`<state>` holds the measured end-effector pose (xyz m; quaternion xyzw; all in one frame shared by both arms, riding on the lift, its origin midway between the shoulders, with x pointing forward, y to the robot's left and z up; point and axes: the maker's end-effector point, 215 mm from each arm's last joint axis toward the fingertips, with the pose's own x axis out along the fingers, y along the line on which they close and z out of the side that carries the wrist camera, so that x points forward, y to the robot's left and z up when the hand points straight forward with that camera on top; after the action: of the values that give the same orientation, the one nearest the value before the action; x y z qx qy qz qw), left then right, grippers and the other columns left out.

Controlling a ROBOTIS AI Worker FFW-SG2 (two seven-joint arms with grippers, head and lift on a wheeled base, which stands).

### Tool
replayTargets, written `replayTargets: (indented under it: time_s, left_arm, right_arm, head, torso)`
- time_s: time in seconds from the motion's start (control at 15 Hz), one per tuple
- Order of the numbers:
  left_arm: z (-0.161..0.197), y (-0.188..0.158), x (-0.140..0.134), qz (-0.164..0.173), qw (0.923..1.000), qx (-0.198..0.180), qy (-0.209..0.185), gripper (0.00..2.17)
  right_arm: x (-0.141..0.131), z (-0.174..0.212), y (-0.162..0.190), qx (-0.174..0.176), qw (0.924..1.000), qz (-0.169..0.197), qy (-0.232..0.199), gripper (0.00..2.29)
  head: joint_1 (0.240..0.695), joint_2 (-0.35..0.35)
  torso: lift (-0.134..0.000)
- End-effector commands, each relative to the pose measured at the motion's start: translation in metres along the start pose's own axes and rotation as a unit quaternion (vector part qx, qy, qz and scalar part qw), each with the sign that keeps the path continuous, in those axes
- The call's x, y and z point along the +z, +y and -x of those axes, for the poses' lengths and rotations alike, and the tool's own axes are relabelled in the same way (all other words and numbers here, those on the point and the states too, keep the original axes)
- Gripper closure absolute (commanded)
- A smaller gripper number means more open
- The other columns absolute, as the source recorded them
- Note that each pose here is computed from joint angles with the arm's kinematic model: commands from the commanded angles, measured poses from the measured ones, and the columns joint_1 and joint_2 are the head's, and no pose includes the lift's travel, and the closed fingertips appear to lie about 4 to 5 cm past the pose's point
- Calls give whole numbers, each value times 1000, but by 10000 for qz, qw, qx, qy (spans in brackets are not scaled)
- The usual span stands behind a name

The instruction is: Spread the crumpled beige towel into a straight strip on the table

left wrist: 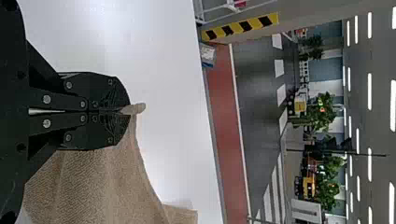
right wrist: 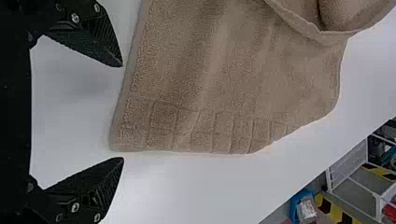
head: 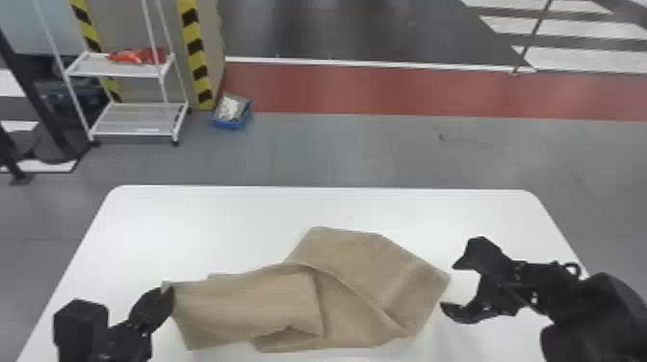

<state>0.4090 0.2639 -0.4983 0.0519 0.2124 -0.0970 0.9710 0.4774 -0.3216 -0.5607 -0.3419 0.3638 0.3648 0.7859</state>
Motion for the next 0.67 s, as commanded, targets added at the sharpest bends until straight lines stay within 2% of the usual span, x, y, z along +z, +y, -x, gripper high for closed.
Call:
replayTargets:
  time_s: [0.0, 0.6]
  left_arm:
    - [2, 1, 0, 1, 10000, 10, -17, 1703]
    - [6, 7, 1, -2, 10000, 41, -60, 1703]
  right_arm:
    - [3, -12, -5, 108, 9998, -140, -26, 194]
    - [-9, -32, -3, 422, 9972, -624, 23, 346]
  head:
    - [695, -74]
    - [695, -59]
  torso:
    - [0]
    - [0]
